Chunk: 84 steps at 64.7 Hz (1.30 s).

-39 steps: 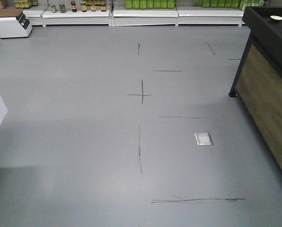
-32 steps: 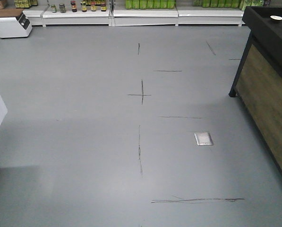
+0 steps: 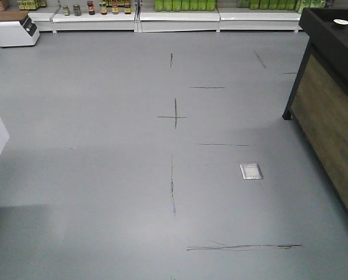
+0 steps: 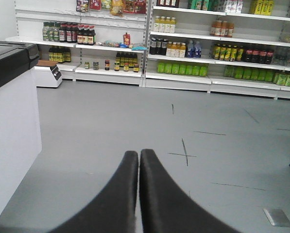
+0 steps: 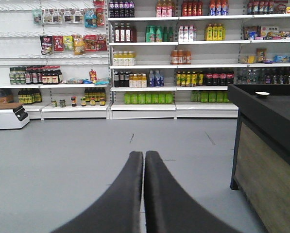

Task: Pick three apples into basket with both arms
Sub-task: 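Drive the base forward across the floor toward the fruit tables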

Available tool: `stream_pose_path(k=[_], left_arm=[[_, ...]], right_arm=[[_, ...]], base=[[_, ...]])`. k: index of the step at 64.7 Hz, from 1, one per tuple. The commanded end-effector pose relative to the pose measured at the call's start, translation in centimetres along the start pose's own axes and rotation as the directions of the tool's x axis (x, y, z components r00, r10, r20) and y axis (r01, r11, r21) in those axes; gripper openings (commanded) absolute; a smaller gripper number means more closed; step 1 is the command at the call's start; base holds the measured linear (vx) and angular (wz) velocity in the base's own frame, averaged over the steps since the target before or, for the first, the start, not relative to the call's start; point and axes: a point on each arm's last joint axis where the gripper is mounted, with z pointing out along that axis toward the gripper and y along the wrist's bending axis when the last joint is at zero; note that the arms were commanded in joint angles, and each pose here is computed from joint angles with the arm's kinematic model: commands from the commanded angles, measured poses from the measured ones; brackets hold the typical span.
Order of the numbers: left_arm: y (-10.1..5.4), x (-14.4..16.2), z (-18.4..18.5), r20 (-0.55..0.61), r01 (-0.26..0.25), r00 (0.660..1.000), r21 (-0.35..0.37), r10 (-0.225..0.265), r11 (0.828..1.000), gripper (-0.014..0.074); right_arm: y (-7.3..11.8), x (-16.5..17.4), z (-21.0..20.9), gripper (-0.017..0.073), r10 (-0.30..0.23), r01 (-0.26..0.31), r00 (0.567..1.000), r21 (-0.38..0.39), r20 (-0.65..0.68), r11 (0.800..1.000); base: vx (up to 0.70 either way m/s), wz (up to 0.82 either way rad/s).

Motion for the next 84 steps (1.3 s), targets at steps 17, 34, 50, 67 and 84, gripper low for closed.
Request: stream_pose_path(k=[17,34,50,67,84], left_arm=[[-0.06,-0.01,0.01,0.071,0.012,0.997,0.015,-0.013,1.0,-0.0008],[-0.06,-0.01,0.01,0.071,0.012,0.997,0.015,-0.013,1.0,-0.0008],[-0.06,-0.01,0.01,0.071,0.012,0.997,0.015,-0.013,1.0,-0.0008],[-0.06,-0.01,0.01,0.071,0.012,0.997,0.015,-0.013,1.0,-0.0008],[-0.06,-0.01,0.01,0.071,0.012,0.997,0.015,-0.013,1.0,-0.0008]], right_arm=[[0.01,-0.22,-0.07,-0.0005,-0.008,0.008,0.998,0.001,0.069,1.0],[0.01,-0.22,-0.07,-0.0005,-0.008,0.008,0.998,0.001,0.069,1.0],[0.01,-0.22,-0.07,-0.0005,-0.008,0.008,0.998,0.001,0.069,1.0],[0.01,-0.22,-0.07,-0.0005,-0.008,0.008,0.998,0.001,0.069,1.0],[0.01,-0.22,-0.07,-0.0005,-0.008,0.008,0.998,0.001,0.069,1.0]], base=[[0.0,0.0],[0.0,0.0],[0.0,0.01],[0.01,0.03],[0.01,0.04]])
